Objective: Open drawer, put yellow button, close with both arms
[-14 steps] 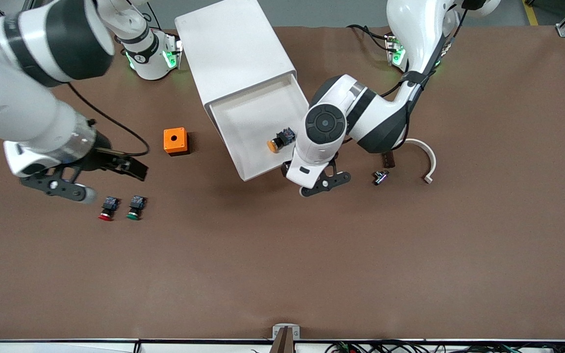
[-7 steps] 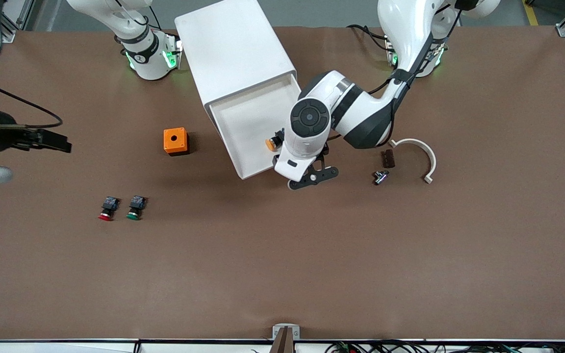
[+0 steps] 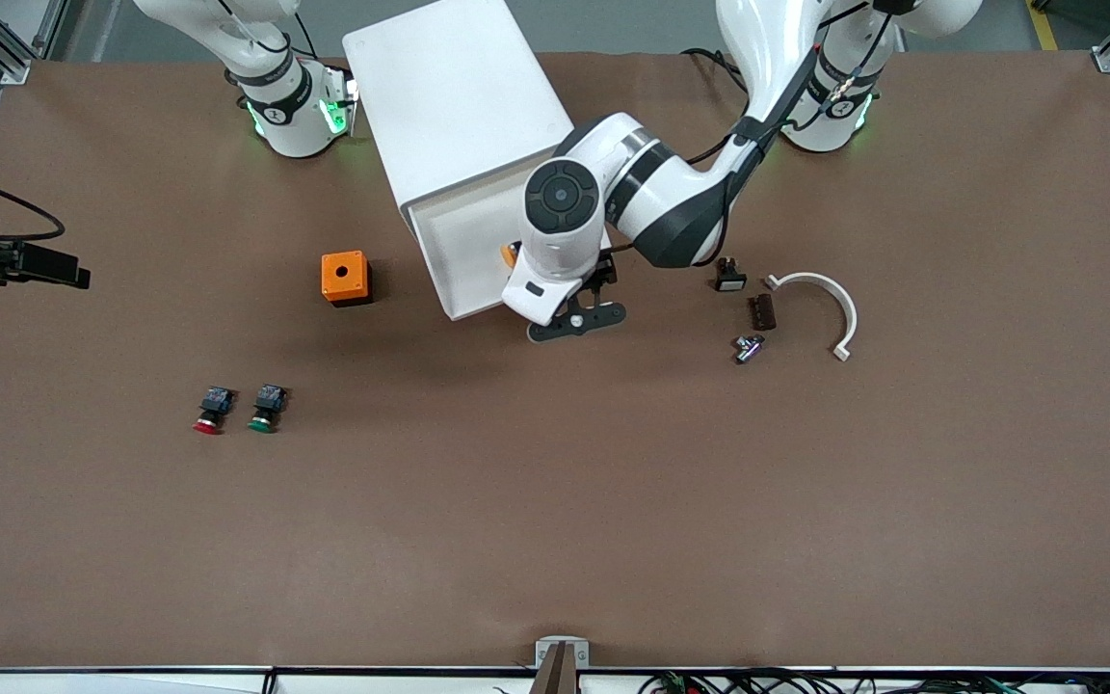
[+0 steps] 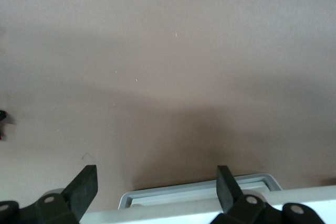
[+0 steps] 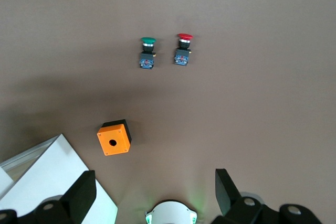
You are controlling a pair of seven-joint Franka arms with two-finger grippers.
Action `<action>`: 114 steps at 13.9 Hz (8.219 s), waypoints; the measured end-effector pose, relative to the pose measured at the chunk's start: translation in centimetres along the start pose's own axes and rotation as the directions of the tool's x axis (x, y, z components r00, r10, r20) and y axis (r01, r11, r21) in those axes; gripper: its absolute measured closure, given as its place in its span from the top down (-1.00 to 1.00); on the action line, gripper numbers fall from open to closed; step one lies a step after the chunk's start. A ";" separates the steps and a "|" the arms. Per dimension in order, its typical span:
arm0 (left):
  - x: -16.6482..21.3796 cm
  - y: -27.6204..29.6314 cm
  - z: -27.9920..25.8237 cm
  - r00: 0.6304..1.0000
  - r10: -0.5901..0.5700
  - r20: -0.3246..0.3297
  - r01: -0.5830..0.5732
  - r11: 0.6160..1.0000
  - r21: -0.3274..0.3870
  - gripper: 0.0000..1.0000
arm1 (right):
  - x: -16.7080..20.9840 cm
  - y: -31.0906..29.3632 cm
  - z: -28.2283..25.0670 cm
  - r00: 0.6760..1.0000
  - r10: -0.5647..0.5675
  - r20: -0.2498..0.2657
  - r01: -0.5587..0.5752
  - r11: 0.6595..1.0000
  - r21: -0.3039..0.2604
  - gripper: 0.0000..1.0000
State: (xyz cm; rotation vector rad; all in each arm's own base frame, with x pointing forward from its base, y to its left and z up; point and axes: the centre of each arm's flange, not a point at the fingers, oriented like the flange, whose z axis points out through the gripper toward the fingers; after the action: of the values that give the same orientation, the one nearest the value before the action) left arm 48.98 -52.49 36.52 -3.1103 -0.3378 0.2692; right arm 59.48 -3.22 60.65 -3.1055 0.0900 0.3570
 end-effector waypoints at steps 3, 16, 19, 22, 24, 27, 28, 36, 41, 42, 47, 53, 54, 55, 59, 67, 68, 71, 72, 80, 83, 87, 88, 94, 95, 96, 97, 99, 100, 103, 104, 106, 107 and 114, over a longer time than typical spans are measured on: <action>-1.4 0.7 1.1 1.000 0.017 0.018 -0.017 1.000 0.012 1.00 | -0.1 0.3 -0.1 1.000 0.005 -0.002 -0.005 1.000 -0.008 1.00; -5.2 2.5 2.3 0.987 0.022 0.159 -0.015 0.999 -0.046 1.00 | -3.6 0.8 -4.2 0.997 0.009 -0.078 -0.009 1.000 0.001 1.00; -6.5 3.0 2.7 0.982 0.030 0.189 -0.021 0.998 -0.052 1.00 | -5.8 1.4 -4.2 0.997 0.017 -0.074 -0.016 1.000 0.009 1.00; -8.0 3.6 3.2 0.976 0.042 0.214 -0.031 0.998 -0.056 1.00 | -7.9 2.2 -3.7 0.997 0.029 -0.078 -0.027 0.999 0.018 1.00; -8.5 3.8 3.4 0.974 0.046 0.222 -0.034 0.998 -0.055 1.00 | -9.3 2.3 -3.6 0.995 0.028 -0.092 -0.026 0.999 0.022 1.00; -8.9 3.9 3.6 0.973 0.051 0.227 -0.040 0.998 -0.054 1.00 | -11.0 2.4 -3.4 0.994 0.027 -0.106 -0.025 0.999 0.027 1.00; -9.2 4.0 3.8 0.972 0.054 0.230 -0.043 0.998 -0.052 1.00 | -11.4 2.4 -3.6 0.993 0.027 -0.113 -0.024 0.999 0.028 1.00; -10.7 4.4 4.4 0.965 0.073 0.251 -0.063 0.997 -0.049 1.00 | -13.9 2.2 -3.9 0.986 0.021 -0.164 -0.017 1.000 0.026 1.00; -11.3 4.6 4.6 0.955 0.067 0.288 -0.051 0.997 -0.061 1.00 | -13.4 1.2 -3.9 0.981 -0.027 -0.192 0.022 0.999 -0.028 1.00; -11.2 4.5 4.6 0.955 0.066 0.289 -0.051 0.997 -0.061 1.00 | -13.3 1.3 -3.9 0.979 -0.049 -0.198 0.043 0.998 -0.034 1.00; -10.4 4.3 4.1 0.956 0.056 0.288 -0.037 0.997 -0.071 1.00 | -13.3 3.0 -3.9 0.979 -0.034 -0.201 0.032 0.999 -0.013 1.00; -1.5 -0.9 -3.8 0.969 -0.057 0.240 0.102 0.979 -0.177 1.00 | -13.6 4.9 -3.8 0.981 -0.005 -0.196 0.007 1.000 0.007 1.00; 0.0 -2.1 -5.1 0.969 -0.080 0.233 0.127 0.973 -0.193 1.00 | -13.5 4.8 -3.8 0.981 -0.007 -0.196 0.009 1.000 0.007 1.00; 1.3 -3.2 -6.1 0.969 -0.100 0.227 0.148 0.968 -0.205 1.00 | -13.5 4.7 -3.8 0.981 -0.010 -0.196 0.011 1.000 0.006 1.00; 4.7 -7.9 -9.0 0.954 -0.159 0.253 0.208 0.961 -0.179 1.00 | -13.5 4.4 -3.8 0.981 -0.017 -0.196 0.019 1.000 0.004 1.00; 9.4 -13.2 -10.3 0.956 -0.237 0.172 0.260 0.958 -0.123 1.00 | -13.5 4.4 -3.8 0.980 -0.022 -0.195 0.023 1.000 0.003 1.00; 9.9 -13.8 -10.7 0.955 -0.246 0.166 0.268 0.955 -0.125 1.00 | -13.5 4.4 -3.8 0.981 -0.022 -0.195 0.023 1.000 0.003 1.00; 11.2 -15.8 -12.2 0.972 -0.185 0.143 0.207 0.965 -0.160 1.00 | -13.5 4.4 -3.7 0.981 -0.023 -0.193 0.024 1.000 0.003 1.00; 11.6 -16.9 -12.9 0.983 -0.126 0.130 0.147 0.974 -0.173 1.00 | -13.5 4.4 -3.7 0.981 -0.023 -0.192 0.024 1.000 0.003 1.00; 13.2 -28.2 -19.5 0.991 0.118 0.064 -0.113 0.991 -0.076 1.00 | -13.5 4.4 -3.5 0.982 -0.022 -0.188 0.023 1.000 0.004 1.00; 13.2 -32.3 -21.1 0.988 0.143 0.055 -0.142 0.990 -0.024 1.00 | -13.5 4.4 -3.5 0.982 -0.022 -0.188 0.023 1.000 0.004 1.00; 11.5 -38.4 -22.5 0.980 0.196 0.039 -0.197 0.980 0.031 1.00 | -13.5 4.4 -3.5 0.982 -0.022 -0.188 0.024 1.000 0.004 1.00; 11.5 -40.2 -22.8 0.976 0.214 0.038 -0.215 0.976 0.026 1.00 | -13.5 4.4 -3.5 0.982 -0.023 -0.188 0.024 1.000 0.004 1.00; 12.6 -48.2 -23.6 0.966 0.258 0.028 -0.258 0.966 0.000 1.00 | -13.5 4.4 -3.5 0.982 -0.023 -0.188 0.024 1.000 0.004 1.00; 12.6 -49.4 -23.8 0.966 0.257 0.020 -0.257 0.966 -0.003 1.00 | -13.5 4.4 -3.5 0.982 -0.023 -0.187 0.024 1.000 0.004 1.00; 12.6 -50.1 -24.0 0.967 0.256 0.010 -0.256 0.967 -0.004 1.00 | -13.5 4.4 -3.5 0.982 -0.023 -0.187 0.024 1.000 0.004 1.00; 12.6 -50.3 -23.9 0.966 0.257 0.000 -0.257 0.966 -0.004 1.00 | -13.5 4.4 -3.5 0.982 -0.023 -0.187 0.024 1.000 0.004 1.00; 12.7 -49.5 -23.5 0.963 0.270 -0.016 -0.270 0.963 -0.002 1.00 | -13.5 4.4 -3.5 0.982 -0.024 -0.187 0.025 1.000 0.003 1.00; 12.7 -48.9 -23.3 0.960 0.279 -0.021 -0.279 0.960 0.000 1.00 | -13.5 4.3 -3.5 0.982 -0.025 -0.187 0.026 1.000 0.003 1.00; 12.9 -48.9 -23.1 0.960 0.277 -0.044 -0.277 0.961 0.002 1.00 | -13.5 4.2 -3.5 0.982 -0.028 -0.187 0.029 1.000 0.002 1.00; 12.8 -49.1 -22.9 0.960 0.273 -0.059 -0.273 0.962 0.002 1.00 | -13.4 4.1 -3.5 0.982 -0.030 -0.187 0.031 1.000 0.002 1.00; 12.4 -49.5 -22.2 0.959 0.268 -0.091 -0.269 0.963 0.002 1.00 | -13.4 4.0 -3.5 0.982 -0.032 -0.187 0.033 0.999 0.001 1.00; 12.0 -49.6 -21.9 0.958 0.267 -0.101 -0.268 0.963 0.002 1.00 | -13.4 4.0 -3.5 0.982 -0.033 -0.187 0.034 0.999 0.001 1.00; 10.9 -49.9 -23.8 0.952 0.265 -0.152 -0.268 0.964 0.004 1.00 | -13.4 3.9 -3.5 0.982 -0.034 -0.187 0.035 0.999 0.000 1.00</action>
State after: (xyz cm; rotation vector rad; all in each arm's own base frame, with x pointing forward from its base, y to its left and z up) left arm 52.90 -1.05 59.15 -3.1625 0.0840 0.0278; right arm 46.97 -6.47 67.06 -3.1244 0.0389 0.0631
